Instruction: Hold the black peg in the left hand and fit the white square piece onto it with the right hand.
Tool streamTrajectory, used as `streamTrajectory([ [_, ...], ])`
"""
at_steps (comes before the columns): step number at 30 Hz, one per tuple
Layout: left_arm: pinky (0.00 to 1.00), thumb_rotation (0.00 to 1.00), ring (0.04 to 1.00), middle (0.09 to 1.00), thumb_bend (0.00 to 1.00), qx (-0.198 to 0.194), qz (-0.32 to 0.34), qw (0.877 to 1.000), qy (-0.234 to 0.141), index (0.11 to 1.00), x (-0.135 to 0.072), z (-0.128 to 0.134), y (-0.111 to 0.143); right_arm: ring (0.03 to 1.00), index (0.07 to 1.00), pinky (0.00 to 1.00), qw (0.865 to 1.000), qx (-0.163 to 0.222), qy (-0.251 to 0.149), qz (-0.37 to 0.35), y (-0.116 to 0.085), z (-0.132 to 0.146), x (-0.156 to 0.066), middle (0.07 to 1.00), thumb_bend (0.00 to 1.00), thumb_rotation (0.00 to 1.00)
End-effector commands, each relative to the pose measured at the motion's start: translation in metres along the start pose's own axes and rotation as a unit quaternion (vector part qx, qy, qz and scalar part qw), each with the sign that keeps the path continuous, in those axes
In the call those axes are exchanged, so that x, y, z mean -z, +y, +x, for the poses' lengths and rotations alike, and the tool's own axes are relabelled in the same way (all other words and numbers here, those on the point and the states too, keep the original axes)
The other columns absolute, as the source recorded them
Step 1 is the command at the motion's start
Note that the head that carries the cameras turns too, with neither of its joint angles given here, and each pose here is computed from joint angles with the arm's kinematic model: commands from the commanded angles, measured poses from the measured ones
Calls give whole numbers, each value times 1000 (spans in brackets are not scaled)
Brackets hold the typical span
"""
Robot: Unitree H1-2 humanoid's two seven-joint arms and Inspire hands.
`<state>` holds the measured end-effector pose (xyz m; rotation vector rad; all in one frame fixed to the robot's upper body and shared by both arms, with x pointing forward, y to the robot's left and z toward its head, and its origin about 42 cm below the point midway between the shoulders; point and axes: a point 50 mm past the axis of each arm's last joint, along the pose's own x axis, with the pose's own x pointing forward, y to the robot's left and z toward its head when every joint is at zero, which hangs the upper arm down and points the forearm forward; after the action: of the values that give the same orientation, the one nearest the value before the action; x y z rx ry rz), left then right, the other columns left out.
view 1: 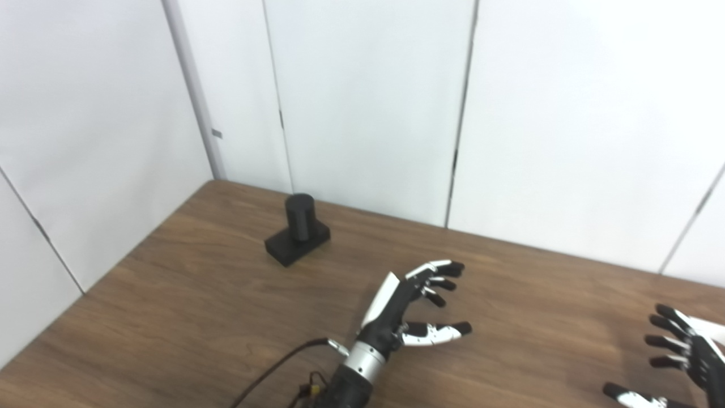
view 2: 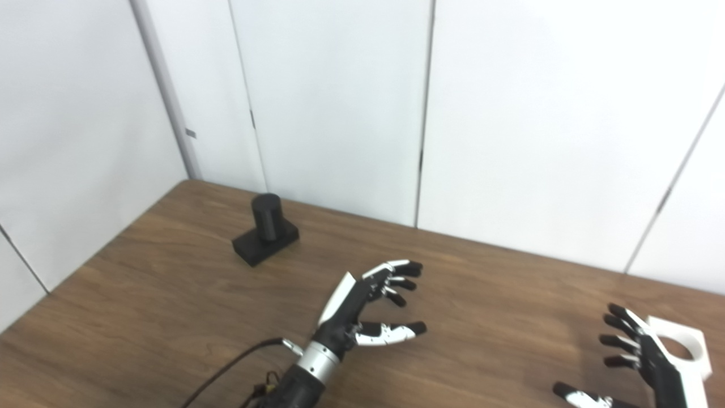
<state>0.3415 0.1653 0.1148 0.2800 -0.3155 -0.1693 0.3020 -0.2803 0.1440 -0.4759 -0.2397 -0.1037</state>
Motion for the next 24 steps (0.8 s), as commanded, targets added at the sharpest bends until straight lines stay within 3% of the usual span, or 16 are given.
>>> streamTrajectory([
  [1,592,71,736,805,677,-5,0,1000,-24,782,-7,11,-3,703,813,556,1000,10,-25,7,-6,10,-12,787,496,0],
  [11,576,62,731,811,681,-13,4,999,-30,760,-10,14,0,678,798,509,1000,6,-24,6,-5,10,-11,779,477,40],
  [19,529,75,678,747,801,-20,37,998,-43,713,-31,27,33,665,785,493,1000,8,-24,3,-8,12,-10,771,475,81],
  [24,523,33,703,752,829,-8,83,995,-46,635,-43,38,61,656,776,478,1000,6,-22,4,-9,12,-9,765,476,87],
])
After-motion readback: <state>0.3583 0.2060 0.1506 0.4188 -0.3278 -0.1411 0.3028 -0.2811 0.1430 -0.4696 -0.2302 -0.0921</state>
